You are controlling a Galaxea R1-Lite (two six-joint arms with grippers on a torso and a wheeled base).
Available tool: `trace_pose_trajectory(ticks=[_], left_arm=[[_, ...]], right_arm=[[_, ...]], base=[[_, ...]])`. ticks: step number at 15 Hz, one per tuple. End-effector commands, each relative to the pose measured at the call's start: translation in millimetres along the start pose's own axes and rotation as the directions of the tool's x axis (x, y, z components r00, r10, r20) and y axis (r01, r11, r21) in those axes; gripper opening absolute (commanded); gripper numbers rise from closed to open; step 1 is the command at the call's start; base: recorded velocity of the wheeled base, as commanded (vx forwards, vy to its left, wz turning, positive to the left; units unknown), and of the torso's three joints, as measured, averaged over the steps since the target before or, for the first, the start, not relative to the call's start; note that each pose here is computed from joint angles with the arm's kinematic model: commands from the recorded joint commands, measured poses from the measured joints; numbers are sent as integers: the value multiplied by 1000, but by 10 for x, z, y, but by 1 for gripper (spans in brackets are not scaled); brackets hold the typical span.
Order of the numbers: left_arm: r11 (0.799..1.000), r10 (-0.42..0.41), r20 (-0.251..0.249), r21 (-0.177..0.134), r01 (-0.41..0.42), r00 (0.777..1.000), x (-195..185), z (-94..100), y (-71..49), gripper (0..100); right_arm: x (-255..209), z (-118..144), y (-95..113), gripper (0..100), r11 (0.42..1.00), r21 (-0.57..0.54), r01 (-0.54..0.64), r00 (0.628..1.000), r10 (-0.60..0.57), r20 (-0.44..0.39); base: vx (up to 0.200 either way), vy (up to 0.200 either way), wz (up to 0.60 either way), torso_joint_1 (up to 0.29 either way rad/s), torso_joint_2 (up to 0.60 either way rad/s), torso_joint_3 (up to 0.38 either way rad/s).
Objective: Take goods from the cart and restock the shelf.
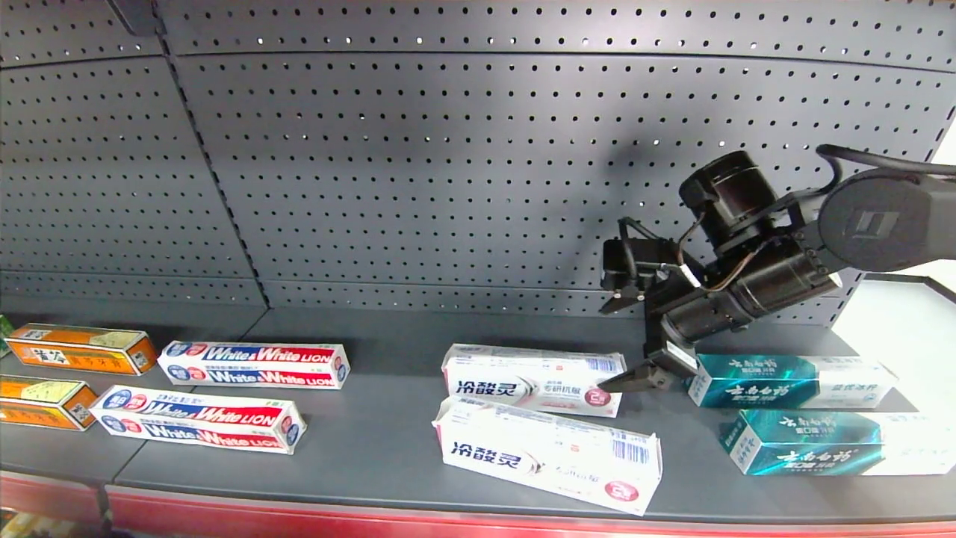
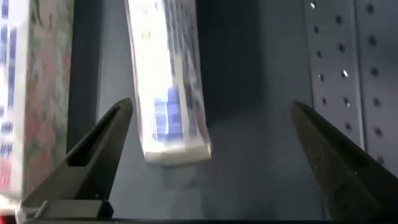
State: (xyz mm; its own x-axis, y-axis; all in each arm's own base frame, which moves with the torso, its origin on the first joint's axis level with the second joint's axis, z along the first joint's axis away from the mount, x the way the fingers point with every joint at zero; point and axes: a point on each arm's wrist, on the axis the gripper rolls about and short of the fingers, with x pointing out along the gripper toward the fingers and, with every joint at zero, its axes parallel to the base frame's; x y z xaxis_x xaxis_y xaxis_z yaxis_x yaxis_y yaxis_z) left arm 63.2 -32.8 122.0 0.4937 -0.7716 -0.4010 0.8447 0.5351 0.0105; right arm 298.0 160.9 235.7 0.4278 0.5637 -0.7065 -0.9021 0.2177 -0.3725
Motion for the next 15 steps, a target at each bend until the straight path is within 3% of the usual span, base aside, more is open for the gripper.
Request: trace_pose_trajectory(ticks=[1, 7, 10, 15], left_arm=[[1000, 3, 5, 3, -3, 1000, -7, 1, -4, 100], [1000, 18, 18, 13, -19, 1000, -16, 45, 11, 100], [999, 30, 29, 20, -31, 999, -17, 104, 35, 100], [998, 54, 24, 25, -55, 998, -2, 168, 75, 100]], right_arm=[[-238, 0, 39, 100, 999, -3, 34, 999, -34, 27], [-702, 46, 226, 100, 995, -22, 96, 991, -93, 96], [-1031, -68, 558, 100, 994, -32, 101, 987, -96, 129], [-1021, -320, 984, 100, 999, -34, 38, 993, -34, 117]], base=[[0, 0, 0, 0, 0, 0], [0, 0, 0, 0, 0, 0], [0, 0, 0, 0, 0, 0], [0, 0, 0, 0, 0, 0]])
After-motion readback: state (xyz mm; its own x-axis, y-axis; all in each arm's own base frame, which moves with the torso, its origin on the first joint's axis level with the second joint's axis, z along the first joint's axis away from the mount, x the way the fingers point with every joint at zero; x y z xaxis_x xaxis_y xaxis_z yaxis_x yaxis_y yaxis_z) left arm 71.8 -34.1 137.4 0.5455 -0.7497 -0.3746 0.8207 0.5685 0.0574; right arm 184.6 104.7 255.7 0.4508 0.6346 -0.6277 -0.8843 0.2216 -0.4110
